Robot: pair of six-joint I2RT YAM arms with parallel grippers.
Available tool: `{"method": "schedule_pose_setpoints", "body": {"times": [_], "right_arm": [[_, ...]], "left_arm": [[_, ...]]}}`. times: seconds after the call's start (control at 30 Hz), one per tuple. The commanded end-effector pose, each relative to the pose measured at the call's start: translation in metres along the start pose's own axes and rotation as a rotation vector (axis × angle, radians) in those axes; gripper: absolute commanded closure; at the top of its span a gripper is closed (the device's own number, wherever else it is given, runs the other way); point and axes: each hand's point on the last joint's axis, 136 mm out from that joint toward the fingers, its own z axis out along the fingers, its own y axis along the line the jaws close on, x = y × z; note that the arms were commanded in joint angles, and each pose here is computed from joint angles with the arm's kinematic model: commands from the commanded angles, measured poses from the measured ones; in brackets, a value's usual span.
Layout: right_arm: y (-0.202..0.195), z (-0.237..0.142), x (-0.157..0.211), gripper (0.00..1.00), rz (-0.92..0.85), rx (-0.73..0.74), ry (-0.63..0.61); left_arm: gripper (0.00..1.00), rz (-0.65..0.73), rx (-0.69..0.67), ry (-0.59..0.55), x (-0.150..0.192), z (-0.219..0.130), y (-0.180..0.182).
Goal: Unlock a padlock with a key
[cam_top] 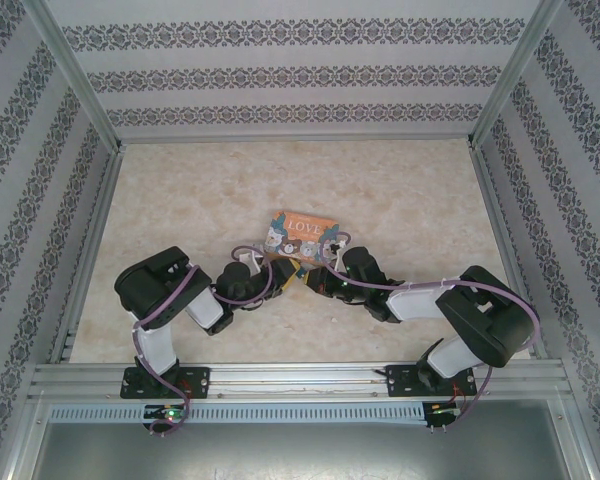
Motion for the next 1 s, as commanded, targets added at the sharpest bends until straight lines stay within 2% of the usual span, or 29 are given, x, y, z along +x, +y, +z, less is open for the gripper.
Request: {"method": "schedule_pose_setpoints", "body": {"times": [0.0, 0.47, 0.77, 0.97], "right_arm": [[0.022, 0.004, -0.012, 1.0, -0.008, -0.064, -0.043], [0.031, 0.006, -0.01, 1.0, 0.048, -0.122, -0.038], [0.031, 0.006, -0.01, 1.0, 0.066, -0.136, -0.046], [0.028, 0.002, -0.009, 0.92, 0.066, -0.128, -0.058]], "left_arm": [[0.57, 0.002, 0.064, 0.004, 0.003, 0.005, -0.016], [0.65, -0.01, 0.06, 0.011, 0.005, 0.01, -0.014], [0.78, -0.005, 0.053, -0.007, 0.003, 0.007, -0.012], [0.84, 0.002, 0.055, -0.023, 0.001, 0.005, -0.015]]}}
